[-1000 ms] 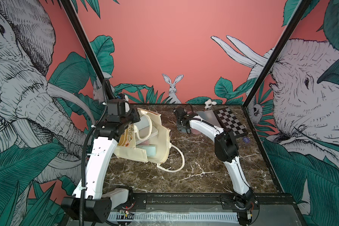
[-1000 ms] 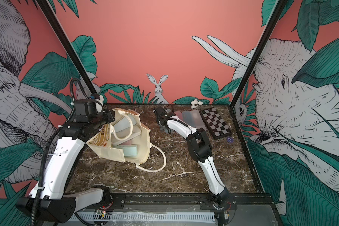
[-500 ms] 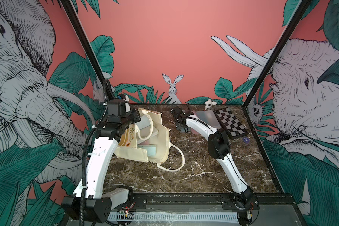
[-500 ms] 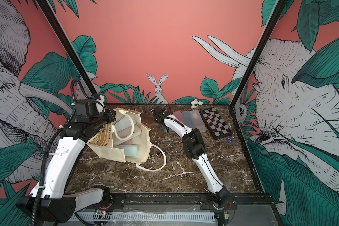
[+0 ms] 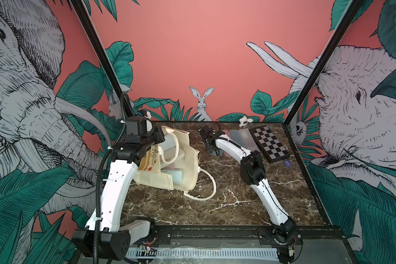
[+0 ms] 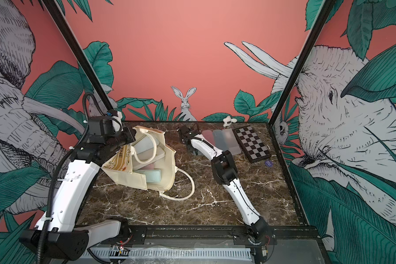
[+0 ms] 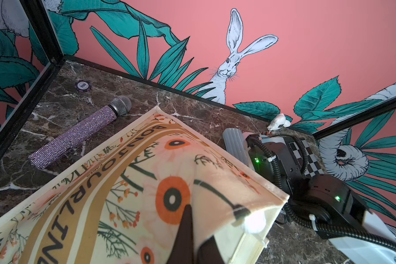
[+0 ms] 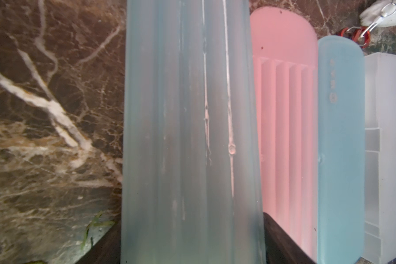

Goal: Take out the pencil case from the canvas bag
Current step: Place the pencil case at the center of the board.

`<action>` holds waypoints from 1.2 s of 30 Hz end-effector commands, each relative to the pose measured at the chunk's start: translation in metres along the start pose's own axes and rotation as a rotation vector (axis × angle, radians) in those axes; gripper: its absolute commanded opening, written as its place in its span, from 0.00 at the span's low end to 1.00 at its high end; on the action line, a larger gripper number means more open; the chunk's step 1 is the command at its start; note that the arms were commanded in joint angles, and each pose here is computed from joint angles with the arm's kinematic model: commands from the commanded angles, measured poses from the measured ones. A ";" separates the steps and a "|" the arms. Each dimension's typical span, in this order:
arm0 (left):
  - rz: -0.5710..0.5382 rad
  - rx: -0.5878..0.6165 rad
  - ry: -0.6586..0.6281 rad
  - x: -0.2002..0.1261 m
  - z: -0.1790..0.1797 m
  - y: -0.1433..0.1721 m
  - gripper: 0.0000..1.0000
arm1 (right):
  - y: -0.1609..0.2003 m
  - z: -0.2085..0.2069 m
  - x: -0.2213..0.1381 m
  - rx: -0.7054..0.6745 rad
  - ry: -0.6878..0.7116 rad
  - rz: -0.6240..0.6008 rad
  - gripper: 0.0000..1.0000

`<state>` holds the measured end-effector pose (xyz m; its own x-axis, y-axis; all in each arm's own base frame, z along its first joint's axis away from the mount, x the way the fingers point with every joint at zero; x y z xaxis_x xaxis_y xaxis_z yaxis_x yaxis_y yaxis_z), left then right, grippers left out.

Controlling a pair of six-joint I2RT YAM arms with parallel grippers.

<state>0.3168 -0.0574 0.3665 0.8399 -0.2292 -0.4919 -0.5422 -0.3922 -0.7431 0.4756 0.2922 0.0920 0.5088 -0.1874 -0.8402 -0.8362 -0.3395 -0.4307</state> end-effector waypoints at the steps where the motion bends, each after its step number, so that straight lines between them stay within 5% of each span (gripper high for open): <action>1: -0.051 -0.012 0.023 -0.010 -0.004 -0.009 0.00 | -0.005 -0.010 -0.003 0.003 0.042 -0.010 0.79; 10: -0.050 -0.010 0.029 -0.010 -0.005 -0.010 0.00 | -0.004 -0.009 -0.002 -0.005 0.046 -0.008 0.88; 25: -0.043 -0.006 0.031 -0.005 -0.005 -0.011 0.00 | -0.006 -0.011 -0.003 0.010 0.024 -0.008 0.81; 36: -0.001 0.144 0.213 0.011 -0.038 -0.028 0.00 | -0.027 -0.034 -0.091 0.189 -0.310 -0.319 0.86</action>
<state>0.3381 -0.0718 0.3690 0.8041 -0.3233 -0.4989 -0.5887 -0.3163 -0.7439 0.4491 0.2810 0.1268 0.5417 0.0083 -0.8406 -0.8036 -0.2882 -0.5207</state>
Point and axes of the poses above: each gripper's point midway between its finger pads, its own x axis out along the fingers, its own z axis along the line the jaws close on, y = z × x, the point moved 5 cm from there along -x, back along the fingers, and after that the axes turned 5 degrees about -x, right-handed, at the moved point
